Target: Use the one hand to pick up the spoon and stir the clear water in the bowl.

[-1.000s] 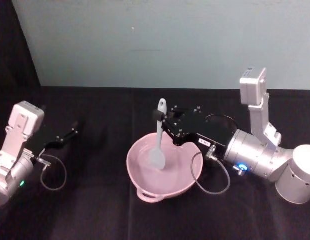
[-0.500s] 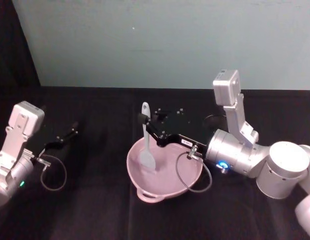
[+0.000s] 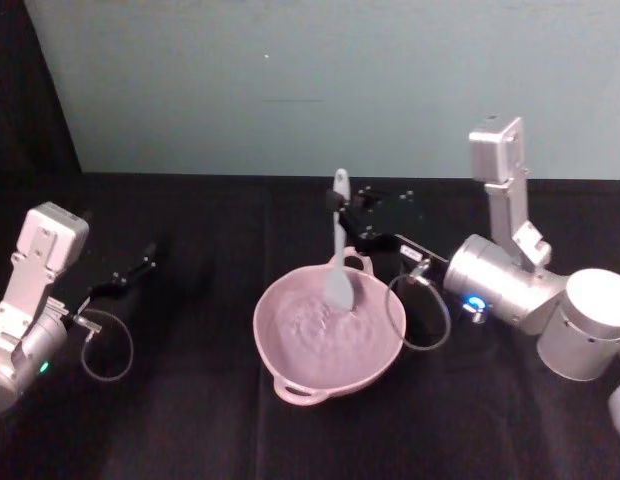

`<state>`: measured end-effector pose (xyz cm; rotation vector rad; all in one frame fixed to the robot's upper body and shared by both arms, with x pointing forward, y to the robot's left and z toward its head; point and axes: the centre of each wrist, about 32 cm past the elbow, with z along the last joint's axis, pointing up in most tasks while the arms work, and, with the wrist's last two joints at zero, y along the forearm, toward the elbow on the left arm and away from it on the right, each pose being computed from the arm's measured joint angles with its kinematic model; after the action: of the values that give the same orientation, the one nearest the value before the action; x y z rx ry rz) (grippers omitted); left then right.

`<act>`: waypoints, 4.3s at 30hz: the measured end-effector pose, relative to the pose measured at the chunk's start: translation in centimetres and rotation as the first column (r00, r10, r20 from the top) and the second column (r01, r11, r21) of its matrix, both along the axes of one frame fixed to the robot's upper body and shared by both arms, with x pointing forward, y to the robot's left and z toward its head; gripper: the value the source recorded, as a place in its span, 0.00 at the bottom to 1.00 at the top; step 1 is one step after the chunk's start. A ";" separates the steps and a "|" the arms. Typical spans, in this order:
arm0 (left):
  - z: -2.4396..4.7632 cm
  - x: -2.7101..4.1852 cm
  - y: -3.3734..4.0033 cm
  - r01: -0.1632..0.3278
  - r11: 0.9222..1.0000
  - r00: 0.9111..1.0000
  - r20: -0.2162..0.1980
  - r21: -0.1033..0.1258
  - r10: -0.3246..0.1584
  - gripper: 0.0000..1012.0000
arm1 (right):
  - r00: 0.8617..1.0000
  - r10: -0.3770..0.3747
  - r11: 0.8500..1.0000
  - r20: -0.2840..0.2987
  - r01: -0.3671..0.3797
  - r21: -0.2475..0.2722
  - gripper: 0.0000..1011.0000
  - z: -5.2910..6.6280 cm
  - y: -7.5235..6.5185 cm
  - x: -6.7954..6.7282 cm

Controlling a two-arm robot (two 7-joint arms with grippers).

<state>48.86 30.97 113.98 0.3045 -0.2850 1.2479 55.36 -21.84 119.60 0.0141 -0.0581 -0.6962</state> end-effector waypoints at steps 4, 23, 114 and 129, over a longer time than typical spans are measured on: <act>0.00 0.00 0.00 0.000 1.000 1.000 0.000 0.000 0.000 0.99 | 1.000 -0.013 1.000 0.003 0.013 -0.011 0.11 0.2 -0.8 -0.5; 0.00 0.00 0.00 0.000 1.000 1.000 0.000 0.000 0.000 0.99 | 0.992 0.125 0.991 0.004 -0.124 -0.040 0.11 0.4 0.3 -3.6; 0.00 0.00 0.00 0.000 1.000 1.000 0.000 0.000 0.000 0.99 | 1.000 -0.028 0.999 0.003 0.028 0.018 0.11 0.1 0.2 -1.3; 0.00 0.00 0.00 0.000 1.000 1.000 0.000 0.000 0.000 0.99 | 0.999 -0.021 0.999 0.027 0.022 -0.048 0.11 0.7 -0.9 -2.9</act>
<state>48.86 30.97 113.98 0.3044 -0.2850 1.2480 52.43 -22.69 120.27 -0.0233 -0.1006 -0.7162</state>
